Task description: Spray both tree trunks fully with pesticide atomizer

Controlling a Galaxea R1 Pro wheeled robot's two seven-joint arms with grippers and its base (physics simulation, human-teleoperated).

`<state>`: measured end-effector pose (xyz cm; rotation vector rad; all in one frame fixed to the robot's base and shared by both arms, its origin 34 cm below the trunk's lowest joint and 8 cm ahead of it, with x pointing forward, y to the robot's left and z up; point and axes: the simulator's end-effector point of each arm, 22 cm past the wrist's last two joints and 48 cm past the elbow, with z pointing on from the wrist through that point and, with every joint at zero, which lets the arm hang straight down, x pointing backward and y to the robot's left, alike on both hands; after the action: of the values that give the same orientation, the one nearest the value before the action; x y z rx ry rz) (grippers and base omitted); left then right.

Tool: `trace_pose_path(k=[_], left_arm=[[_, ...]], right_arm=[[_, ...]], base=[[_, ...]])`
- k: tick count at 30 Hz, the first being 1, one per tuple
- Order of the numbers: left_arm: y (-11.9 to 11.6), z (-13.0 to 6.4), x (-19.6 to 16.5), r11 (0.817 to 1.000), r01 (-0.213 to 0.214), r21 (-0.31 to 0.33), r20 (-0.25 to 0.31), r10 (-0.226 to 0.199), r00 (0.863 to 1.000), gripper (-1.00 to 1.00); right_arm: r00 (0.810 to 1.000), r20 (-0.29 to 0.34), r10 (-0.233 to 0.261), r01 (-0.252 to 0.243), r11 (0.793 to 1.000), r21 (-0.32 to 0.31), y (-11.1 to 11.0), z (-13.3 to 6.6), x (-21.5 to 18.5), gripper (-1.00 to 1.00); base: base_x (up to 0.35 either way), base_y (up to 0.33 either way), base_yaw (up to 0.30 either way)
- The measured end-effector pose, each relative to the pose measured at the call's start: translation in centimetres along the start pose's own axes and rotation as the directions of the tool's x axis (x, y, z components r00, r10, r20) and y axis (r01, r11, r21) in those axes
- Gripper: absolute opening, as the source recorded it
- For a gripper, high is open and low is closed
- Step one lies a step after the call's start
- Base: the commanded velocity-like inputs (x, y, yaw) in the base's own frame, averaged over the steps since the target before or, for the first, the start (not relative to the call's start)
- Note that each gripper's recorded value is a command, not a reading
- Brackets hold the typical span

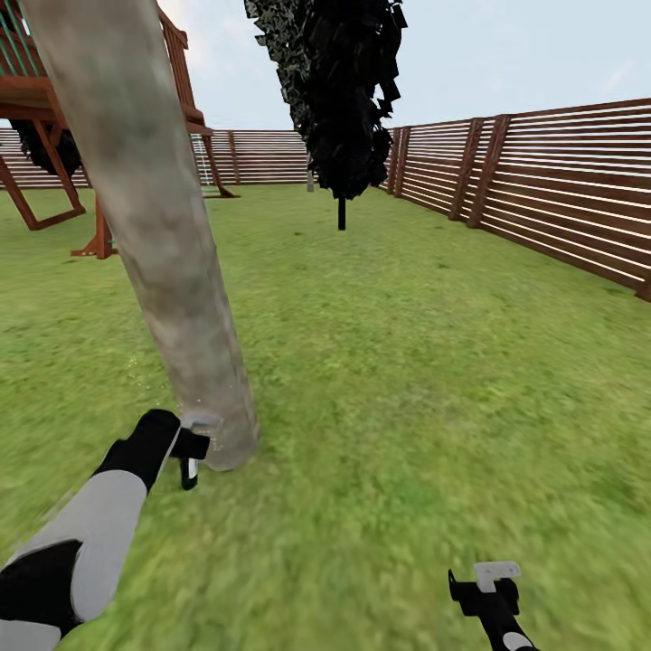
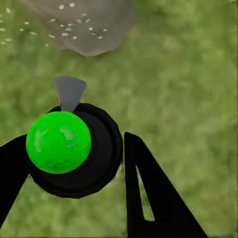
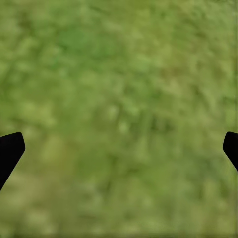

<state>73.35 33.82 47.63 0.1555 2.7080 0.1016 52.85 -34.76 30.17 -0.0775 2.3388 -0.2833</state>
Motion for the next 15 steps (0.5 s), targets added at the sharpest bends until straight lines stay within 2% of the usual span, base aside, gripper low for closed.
trace_pose_path(k=[1,3,4,5,6,8,10,13,14,15], left_arm=[[-0.9,0.1,-0.1,1.0,-0.004,0.013,0.0,0.004,1.0,-1.0],[-0.5,-0.1,-0.3,1.0,-0.01,0.012,0.004,0.01,1.0,-1.0],[0.2,-0.3,-0.3,1.0,-0.012,0.013,0.005,0.012,1.0,-1.0],[2.3,-0.6,0.1,1.0,0.003,0.02,0.001,-0.003,1.0,-1.0],[5.1,-1.0,0.7,1.0,0.001,0.0,-0.005,-0.001,1.0,-1.0],[5.6,-1.2,0.8,1.0,0.014,0.01,-0.006,-0.014,1.0,-1.0],[4.6,-1.1,0.8,0.999,0.022,0.029,-0.016,-0.021,1.0,-1.0],[1.3,-1.7,-1.0,0.997,0.031,0.073,-0.023,-0.03,0.999,-1.0],[0.7,-2.0,-1.7,0.996,0.032,0.08,-0.02,-0.031,0.999,-1.0],[1.2,-2.6,-2.8,0.997,0.029,0.068,-0.006,-0.029,1.0,-1.0]], right_arm=[[1.0,0.0,0.0,0.0,1.0,0.0,0.0,0.0,0.0,1.0],[1.0,0.0,0.0,0.0,1.0,0.0,0.0,0.0,0.0,1.0],[1.0,0.0,-0.001,0.001,1.0,0.0,0.0,0.0,0.0,1.0],[1.0,0.0,0.0,0.0,1.0,0.0,0.0,0.0,0.0,1.0],[1.0,0.0,-0.001,0.001,1.0,-0.001,0.0,0.0,0.0,1.0],[1.0,0.0,0.0,0.0,1.0,0.0,0.0,0.0,0.0,1.0],[1.0,0.0,0.0,0.0,1.0,0.001,0.0,0.0,0.0,1.0],[1.0,0.0,0.0,0.0,1.0,0.0,0.0,0.0,0.0,1.0],[1.0,0.0,0.0,0.0,1.0,0.0,0.0,0.0,0.0,1.0],[1.0,0.0,0.0,0.0,1.0,0.0,0.0,0.0,0.0,1.0]], base=[[0.0,0.0,0.0],[0.0,0.0,0.0],[0.0,0.0,0.0],[0.0,0.0,0.0],[0.0,0.0,0.0],[0.0,0.0,0.0],[0.0,0.0,0.0],[0.0,0.0,0.0],[0.0,0.0,0.0],[0.0,0.0,0.0]])
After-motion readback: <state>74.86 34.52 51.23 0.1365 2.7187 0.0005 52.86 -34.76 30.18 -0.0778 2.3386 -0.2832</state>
